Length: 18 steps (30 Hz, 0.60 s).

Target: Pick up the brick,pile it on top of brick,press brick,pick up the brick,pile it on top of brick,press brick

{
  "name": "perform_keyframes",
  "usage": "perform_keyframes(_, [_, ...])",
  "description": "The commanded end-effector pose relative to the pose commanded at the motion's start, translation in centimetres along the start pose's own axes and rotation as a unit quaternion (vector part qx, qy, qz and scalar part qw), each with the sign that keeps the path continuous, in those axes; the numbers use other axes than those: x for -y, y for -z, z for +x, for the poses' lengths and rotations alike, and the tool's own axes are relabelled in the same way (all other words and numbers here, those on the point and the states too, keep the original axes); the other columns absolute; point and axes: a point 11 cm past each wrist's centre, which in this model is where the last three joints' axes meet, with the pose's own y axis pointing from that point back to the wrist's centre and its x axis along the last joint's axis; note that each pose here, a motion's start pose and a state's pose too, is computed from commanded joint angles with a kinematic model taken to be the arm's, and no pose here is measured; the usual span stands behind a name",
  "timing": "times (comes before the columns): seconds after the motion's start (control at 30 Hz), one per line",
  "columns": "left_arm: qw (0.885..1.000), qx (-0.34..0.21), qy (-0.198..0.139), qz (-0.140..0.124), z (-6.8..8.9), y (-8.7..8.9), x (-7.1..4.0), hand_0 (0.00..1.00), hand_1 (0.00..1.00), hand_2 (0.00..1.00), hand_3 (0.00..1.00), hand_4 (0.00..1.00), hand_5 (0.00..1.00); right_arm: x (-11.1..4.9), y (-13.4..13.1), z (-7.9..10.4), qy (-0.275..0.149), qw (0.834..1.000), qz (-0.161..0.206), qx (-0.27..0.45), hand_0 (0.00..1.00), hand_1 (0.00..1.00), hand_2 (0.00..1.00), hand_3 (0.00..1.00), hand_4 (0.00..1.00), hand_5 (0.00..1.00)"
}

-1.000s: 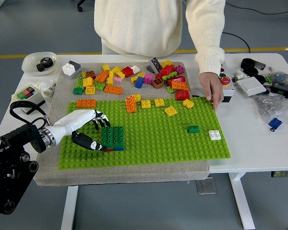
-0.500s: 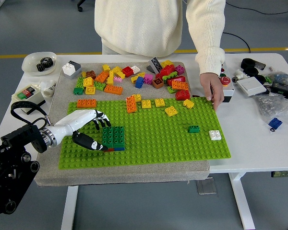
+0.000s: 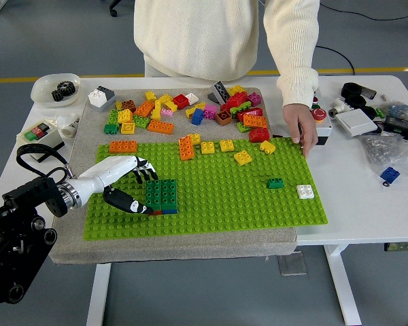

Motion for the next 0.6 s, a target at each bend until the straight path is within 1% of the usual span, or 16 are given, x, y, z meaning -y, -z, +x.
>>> perform_keyframes(0.33, [1.0, -0.004, -0.005, 0.001, 0.07, 0.02, 0.02, 0.684, 0.534, 0.494, 0.506, 0.998, 0.109, 0.0, -0.05, -0.05, 0.001, 1.0, 0.0, 0.0, 0.745, 0.646, 0.72, 0.671, 0.892, 0.425])
perform_keyframes(0.37, [1.0, -0.005, -0.005, 0.001, 0.08, 0.01, 0.03, 0.686, 0.546, 0.496, 0.522, 0.998, 0.142, 0.0, -0.04, -0.05, 0.001, 1.0, 0.0, 0.0, 0.744, 0.647, 0.72, 0.67, 0.892, 0.425])
perform_keyframes(0.53, [1.0, -0.005, -0.005, 0.001, 0.13, 0.02, 0.04, 0.686, 0.546, 0.496, 0.522, 0.998, 0.142, 0.0, 0.02, 0.0, 0.0, 1.0, 0.0, 0.0, 0.744, 0.647, 0.72, 0.67, 0.892, 0.425])
perform_keyframes(0.57, [1.0, -0.005, -0.005, 0.001, 0.12, 0.02, 0.04, 0.691, 0.555, 0.499, 0.542, 0.998, 0.161, 0.0, 0.03, 0.01, 0.0, 1.0, 0.0, 0.0, 0.745, 0.647, 0.72, 0.67, 0.892, 0.425])
perform_keyframes(0.6, [1.0, -0.005, -0.005, 0.001, 0.11, 0.02, 0.04, 0.691, 0.555, 0.499, 0.542, 0.998, 0.161, 0.0, 0.03, 0.01, 0.0, 1.0, 0.0, 0.0, 0.745, 0.647, 0.72, 0.67, 0.892, 0.425])
